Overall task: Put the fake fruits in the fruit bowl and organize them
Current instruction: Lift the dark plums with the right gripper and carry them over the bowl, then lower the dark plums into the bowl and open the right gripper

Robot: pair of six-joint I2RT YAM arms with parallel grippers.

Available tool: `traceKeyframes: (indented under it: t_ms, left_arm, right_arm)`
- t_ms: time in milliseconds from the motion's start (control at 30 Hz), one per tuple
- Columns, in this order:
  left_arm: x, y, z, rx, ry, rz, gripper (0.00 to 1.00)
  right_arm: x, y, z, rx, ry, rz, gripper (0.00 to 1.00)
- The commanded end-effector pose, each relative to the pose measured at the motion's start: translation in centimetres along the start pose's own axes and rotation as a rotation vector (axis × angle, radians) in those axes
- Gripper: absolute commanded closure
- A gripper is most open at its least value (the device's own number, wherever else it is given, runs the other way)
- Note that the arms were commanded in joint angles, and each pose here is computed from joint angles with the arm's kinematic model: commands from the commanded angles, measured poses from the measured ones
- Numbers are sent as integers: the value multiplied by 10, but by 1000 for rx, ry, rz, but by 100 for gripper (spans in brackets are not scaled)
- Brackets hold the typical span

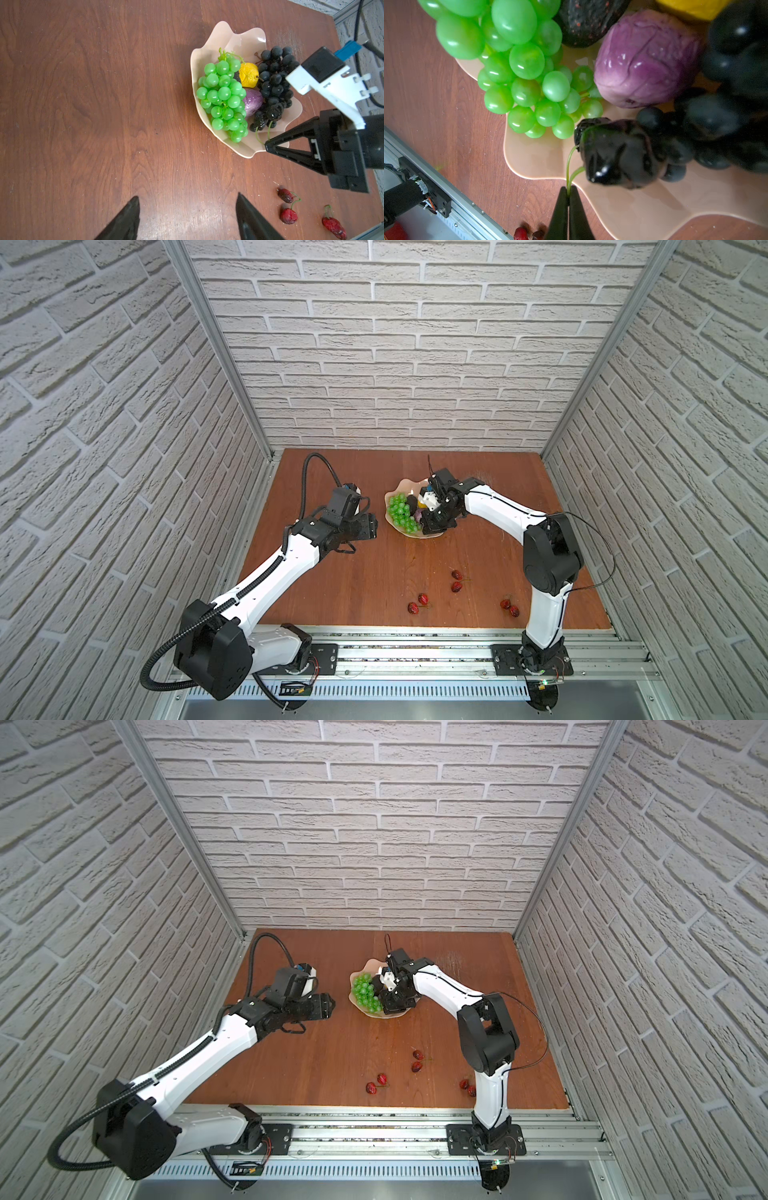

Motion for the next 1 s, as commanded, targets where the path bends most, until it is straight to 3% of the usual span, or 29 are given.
traceKeyframes:
  t_ms: [0,300,567,833,967]
  left_arm:
    - [1,-5,1,-2,-4,-18,27]
    - [0,-4,1,1,0,-10,26]
    - [-1,6,-6,10,42,76,26]
    - [4,51,-29,2,154,246,27]
    - [10,80,-59,104,193,327,27]
  right_arm:
    - [-1,-5,3,-10,-23,-2,94]
    - [-22,-12,3,-31,31,-50,78]
    - [-72,-15,12,-67,74,-147,75]
    - [-109,18,4,-82,157,-277,69]
    - [-110,43,-3,-42,153,-339,68]
Point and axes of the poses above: each gripper's point midway between its finger pads, its own x axis out along the fingers, its own z axis along the line the jaws close on, y = z × x, the point moved 4 cm from there along -x, back along the fingers, and after that the axes turned 1 degree about x, right-handed, at the moved point
